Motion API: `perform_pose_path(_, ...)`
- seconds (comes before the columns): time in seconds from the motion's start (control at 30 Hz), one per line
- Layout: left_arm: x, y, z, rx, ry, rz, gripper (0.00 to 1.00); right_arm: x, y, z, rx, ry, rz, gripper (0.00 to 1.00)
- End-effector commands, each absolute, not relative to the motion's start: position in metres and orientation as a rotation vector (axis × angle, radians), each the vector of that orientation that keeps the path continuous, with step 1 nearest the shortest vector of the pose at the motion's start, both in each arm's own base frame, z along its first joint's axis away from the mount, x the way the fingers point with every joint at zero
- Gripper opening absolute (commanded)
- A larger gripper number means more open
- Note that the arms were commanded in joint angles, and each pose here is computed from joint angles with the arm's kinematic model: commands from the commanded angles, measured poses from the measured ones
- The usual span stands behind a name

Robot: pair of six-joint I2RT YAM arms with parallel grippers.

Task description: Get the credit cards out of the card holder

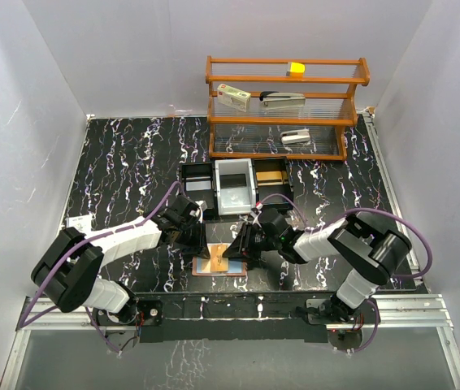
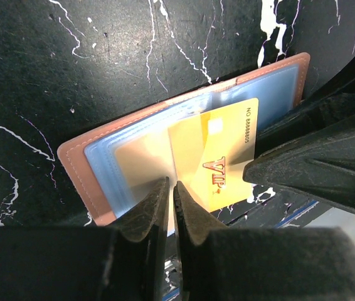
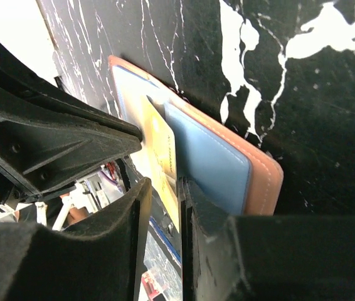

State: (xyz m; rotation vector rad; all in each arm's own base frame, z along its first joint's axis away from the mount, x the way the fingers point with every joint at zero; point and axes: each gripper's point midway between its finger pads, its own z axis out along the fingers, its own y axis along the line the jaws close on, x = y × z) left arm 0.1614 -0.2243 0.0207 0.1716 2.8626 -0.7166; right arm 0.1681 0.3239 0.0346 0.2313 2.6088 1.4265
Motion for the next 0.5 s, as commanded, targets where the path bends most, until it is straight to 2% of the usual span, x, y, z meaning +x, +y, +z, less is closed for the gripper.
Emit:
perform_pose_path(0.0, 0.1324, -0.1975, -0.0045, 0.159, 3.012, -0.568, 0.08, 0.182, 0.3419, 0.057, 0.184, 2.519, 1.516, 0.23)
perform_pose_path(0.47, 0.1275, -0.194, -0.0057, 0.146, 3.014, -0.571, 0.08, 0.1746, 0.3504, 0.0478, 0.18, 2.56, 1.517, 0.23)
